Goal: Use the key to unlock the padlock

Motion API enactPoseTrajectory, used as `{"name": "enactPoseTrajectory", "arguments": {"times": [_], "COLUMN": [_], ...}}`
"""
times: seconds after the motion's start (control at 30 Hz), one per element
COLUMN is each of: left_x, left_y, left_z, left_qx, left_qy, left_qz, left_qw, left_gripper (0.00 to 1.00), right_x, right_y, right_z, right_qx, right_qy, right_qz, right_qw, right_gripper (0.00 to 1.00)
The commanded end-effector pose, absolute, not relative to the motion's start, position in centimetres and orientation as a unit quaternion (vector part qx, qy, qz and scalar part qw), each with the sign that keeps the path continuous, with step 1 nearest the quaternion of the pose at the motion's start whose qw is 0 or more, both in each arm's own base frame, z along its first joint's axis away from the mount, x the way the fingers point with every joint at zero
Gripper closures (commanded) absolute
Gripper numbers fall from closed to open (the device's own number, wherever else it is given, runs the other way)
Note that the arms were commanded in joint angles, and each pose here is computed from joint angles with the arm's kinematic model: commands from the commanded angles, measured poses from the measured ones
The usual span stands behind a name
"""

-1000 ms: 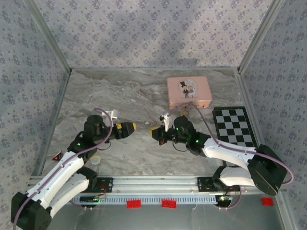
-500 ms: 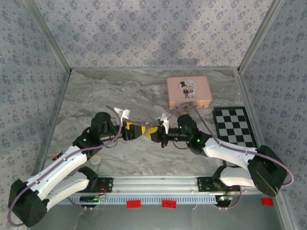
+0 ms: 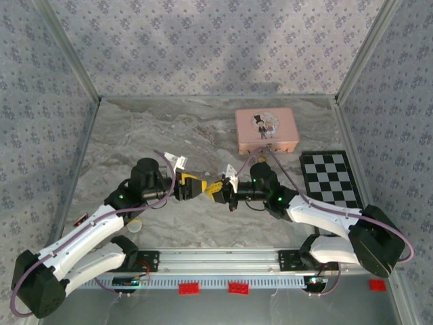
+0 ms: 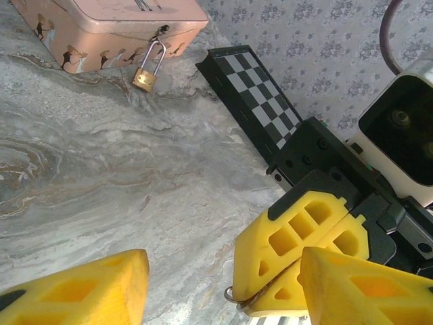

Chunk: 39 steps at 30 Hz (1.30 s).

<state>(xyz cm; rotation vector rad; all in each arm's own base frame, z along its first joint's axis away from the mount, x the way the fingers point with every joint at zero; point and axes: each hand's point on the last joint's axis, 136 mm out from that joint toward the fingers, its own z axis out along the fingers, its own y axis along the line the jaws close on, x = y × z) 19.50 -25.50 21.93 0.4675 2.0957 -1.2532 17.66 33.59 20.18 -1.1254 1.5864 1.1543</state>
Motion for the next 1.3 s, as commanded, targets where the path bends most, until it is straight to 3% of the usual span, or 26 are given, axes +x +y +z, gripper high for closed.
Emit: {"name": "enactPoseTrajectory", "arguments": {"times": [0.0, 0.07, 0.17, 0.3, 0.43, 0.57, 0.87, 1.17, 1.27], "left_x": [19.8, 21.0, 22.8, 24.1, 24.4, 24.3, 24.2, 24.3, 24.3], "left_y": [-25.1, -23.5, -20.0, -15.1, -12.1, -11.2, -11.0, -10.9, -10.8], "left_z": [23.6, 22.8, 21.8, 20.5, 20.0, 20.2, 20.1, 20.2, 20.2], "left_qx": [0.187, 0.155, 0.091, 0.000, -0.054, -0.069, -0.069, -0.073, -0.072], "left_qy": [0.791, 0.814, 0.845, 0.862, 0.861, 0.856, 0.858, 0.856, 0.856], "left_qz": [-0.462, -0.415, -0.338, -0.276, -0.258, -0.259, -0.255, -0.256, -0.255], "left_qw": [0.356, 0.376, 0.404, 0.426, 0.436, 0.442, 0.440, 0.443, 0.444], "left_gripper": [0.38, 0.37, 0.35, 0.34, 0.33, 0.33, 0.32, 0.30, 0.29], "right_x": [18.5, 20.3, 21.8, 19.2, 17.1, 17.1, 17.4, 17.1, 16.9], "right_y": [33.3, 32.9, 31.4, 28.8, 26.5, 25.7, 27.2, 27.4, 27.1], "right_z": [19.0, 17.4, 13.1, 6.9, 3.9, 2.9, 1.9, 1.4, 1.4], "right_qx": [-0.447, -0.418, -0.368, -0.365, -0.372, -0.354, -0.371, -0.377, -0.375], "right_qy": [0.654, 0.713, 0.830, 0.909, 0.927, 0.935, 0.927, 0.925, 0.925], "right_qz": [0.436, 0.390, 0.297, 0.162, 0.043, -0.028, -0.059, -0.049, -0.051], "right_qw": [0.427, 0.407, 0.296, 0.121, 0.027, 0.001, -0.013, -0.014, -0.015], "right_gripper": [1.00, 1.00, 1.00, 1.00, 1.00, 1.00, 1.00, 0.81, 0.80]}}
